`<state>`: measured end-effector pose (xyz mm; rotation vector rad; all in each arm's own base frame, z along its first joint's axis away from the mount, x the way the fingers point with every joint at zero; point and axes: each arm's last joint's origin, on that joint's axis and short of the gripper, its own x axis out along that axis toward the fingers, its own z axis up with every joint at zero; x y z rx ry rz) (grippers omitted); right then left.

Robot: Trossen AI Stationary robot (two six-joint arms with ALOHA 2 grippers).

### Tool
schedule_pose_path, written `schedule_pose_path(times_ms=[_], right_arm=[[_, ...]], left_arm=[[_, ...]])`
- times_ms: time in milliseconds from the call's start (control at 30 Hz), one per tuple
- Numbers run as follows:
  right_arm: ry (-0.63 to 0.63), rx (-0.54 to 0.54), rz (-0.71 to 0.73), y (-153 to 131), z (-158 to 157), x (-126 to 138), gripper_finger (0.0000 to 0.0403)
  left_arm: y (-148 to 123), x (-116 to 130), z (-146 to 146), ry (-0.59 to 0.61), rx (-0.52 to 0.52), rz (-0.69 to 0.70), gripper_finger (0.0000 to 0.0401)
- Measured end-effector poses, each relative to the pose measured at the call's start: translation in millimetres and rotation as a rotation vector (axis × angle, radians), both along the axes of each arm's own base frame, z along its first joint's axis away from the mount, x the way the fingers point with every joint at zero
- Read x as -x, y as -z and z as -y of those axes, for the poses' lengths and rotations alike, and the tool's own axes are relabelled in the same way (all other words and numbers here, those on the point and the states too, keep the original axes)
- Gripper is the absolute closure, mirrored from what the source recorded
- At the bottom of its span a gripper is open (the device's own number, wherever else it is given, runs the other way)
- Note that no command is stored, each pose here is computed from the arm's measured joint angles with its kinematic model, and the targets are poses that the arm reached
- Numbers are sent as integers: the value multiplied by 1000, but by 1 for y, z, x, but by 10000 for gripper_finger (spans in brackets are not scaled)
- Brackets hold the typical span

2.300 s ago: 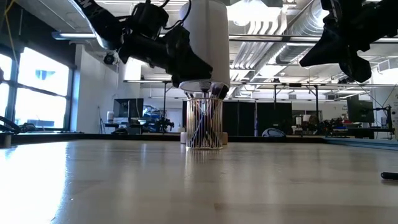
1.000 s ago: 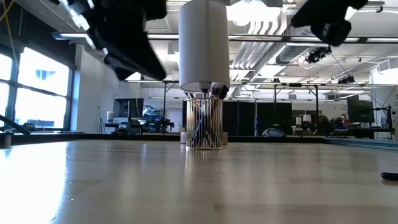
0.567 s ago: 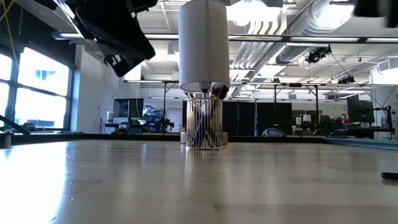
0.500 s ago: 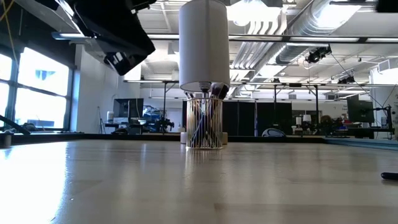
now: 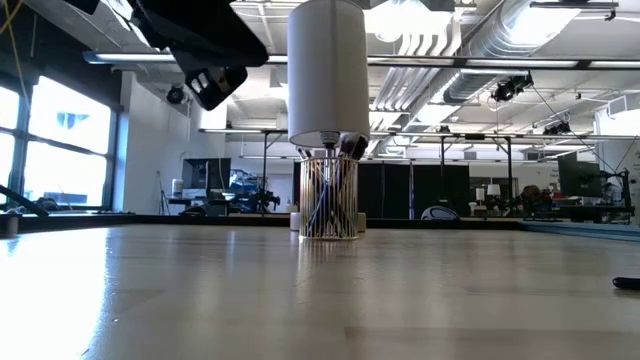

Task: Put items in baskets/containers
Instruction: Put the black eyeshadow brush into the gold pen organizer

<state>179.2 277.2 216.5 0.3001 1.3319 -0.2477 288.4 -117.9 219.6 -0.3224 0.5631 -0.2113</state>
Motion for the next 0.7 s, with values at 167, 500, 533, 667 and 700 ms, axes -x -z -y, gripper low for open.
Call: schedule_pose_path(times_ms=[167, 500, 533, 667, 700], right_arm=[[-20, 56, -42, 22, -8, -1, 269], [-21, 96, -68, 46, -14, 0, 271], [-3, 83, -71, 51, -13, 3, 273], [51, 47, -65, 69, -9, 9, 273], [57, 40, -62, 71, -9, 10, 273]], left_arm=[[-3, -2, -1, -39, -10, 45, 401], [-3, -2, -1, -58, 14, 39, 401], [-3, -2, -1, -57, 14, 40, 401], [-3, -2, -1, -57, 14, 40, 401], [-3, -2, -1, -56, 15, 40, 401]])
